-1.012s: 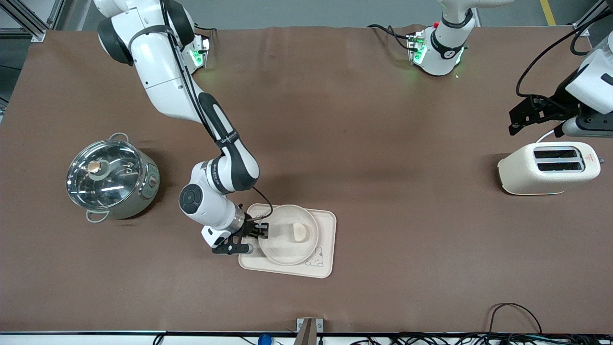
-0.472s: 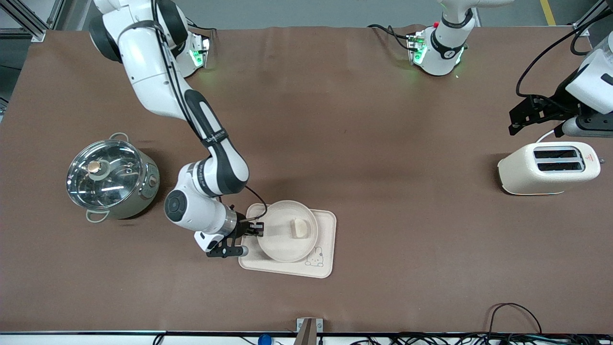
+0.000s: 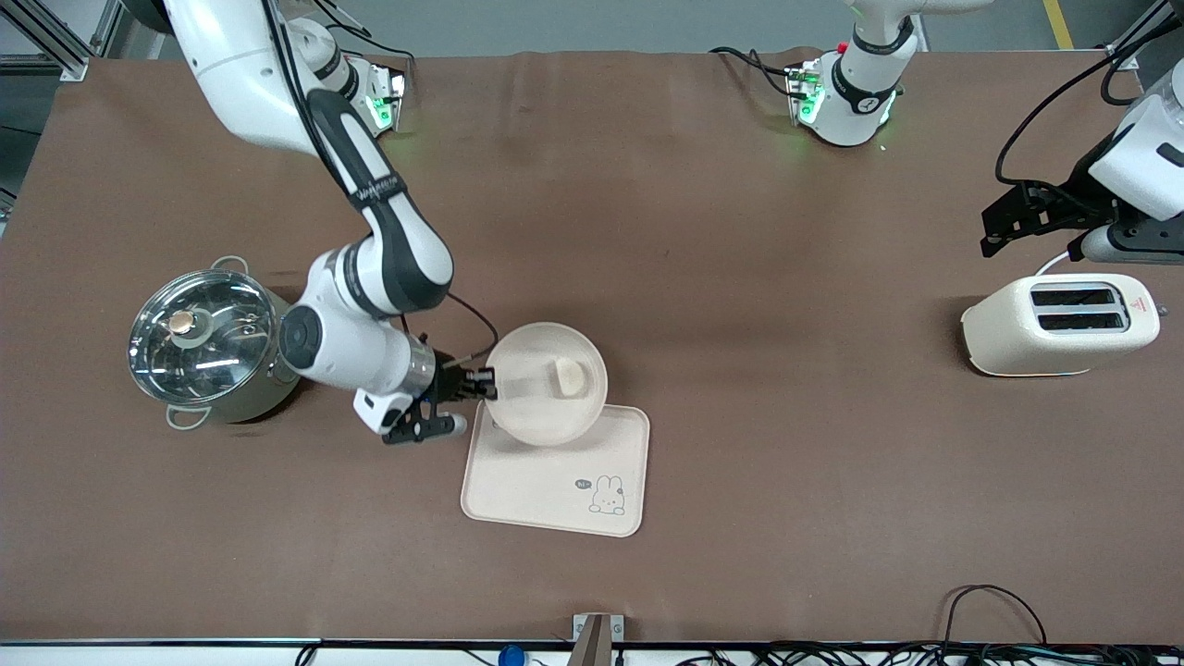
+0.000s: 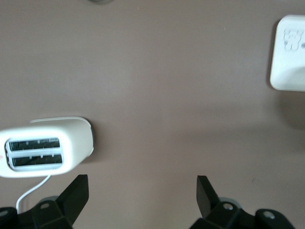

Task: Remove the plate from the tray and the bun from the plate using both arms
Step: 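Lift the plate off the tray with the right gripper, then grasp the bun with the left gripper while the right gripper holds the plate, then release the plate on the table while the left gripper holds the bun, then carry the bun with the left gripper toward the toaster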

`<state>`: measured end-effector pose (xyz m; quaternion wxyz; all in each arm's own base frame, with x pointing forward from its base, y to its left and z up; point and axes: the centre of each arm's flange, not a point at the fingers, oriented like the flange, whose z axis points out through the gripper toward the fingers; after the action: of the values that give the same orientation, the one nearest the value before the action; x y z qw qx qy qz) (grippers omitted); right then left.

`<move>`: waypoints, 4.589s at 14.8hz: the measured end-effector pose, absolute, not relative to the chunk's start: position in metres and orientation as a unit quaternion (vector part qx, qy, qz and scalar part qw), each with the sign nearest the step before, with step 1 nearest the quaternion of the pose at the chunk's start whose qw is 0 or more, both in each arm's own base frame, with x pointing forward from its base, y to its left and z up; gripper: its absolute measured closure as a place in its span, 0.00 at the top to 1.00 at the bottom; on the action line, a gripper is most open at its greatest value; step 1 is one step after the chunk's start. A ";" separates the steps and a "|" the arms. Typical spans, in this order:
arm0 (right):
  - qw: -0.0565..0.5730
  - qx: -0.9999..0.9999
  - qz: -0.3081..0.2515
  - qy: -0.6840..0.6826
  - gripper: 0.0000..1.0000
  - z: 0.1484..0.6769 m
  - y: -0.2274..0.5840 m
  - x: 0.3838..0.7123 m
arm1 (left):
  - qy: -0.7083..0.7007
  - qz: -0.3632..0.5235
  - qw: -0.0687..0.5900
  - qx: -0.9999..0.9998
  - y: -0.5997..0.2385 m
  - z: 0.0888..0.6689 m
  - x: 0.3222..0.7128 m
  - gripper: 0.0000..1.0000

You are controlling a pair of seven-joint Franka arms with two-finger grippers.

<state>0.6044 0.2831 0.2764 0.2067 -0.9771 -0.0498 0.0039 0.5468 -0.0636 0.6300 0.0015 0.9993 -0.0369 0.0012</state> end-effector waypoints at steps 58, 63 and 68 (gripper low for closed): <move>0.013 -0.998 0.004 -0.060 1.00 0.623 -0.043 0.577 | 0.159 0.033 0.003 0.987 -0.506 0.256 0.480 0.07; 0.013 -0.998 0.008 -0.057 1.00 0.622 -0.038 0.576 | 0.040 0.030 -0.002 0.999 -0.331 0.344 0.597 0.06; 0.012 -0.999 0.007 -0.040 1.00 0.623 -0.036 0.577 | -0.027 0.001 0.030 0.999 -0.132 0.307 0.642 0.06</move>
<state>0.5768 -0.0355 0.6227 0.0124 -0.9991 -0.0399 0.0067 0.6424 -0.1319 0.3065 0.0301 0.9992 -0.0268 0.0006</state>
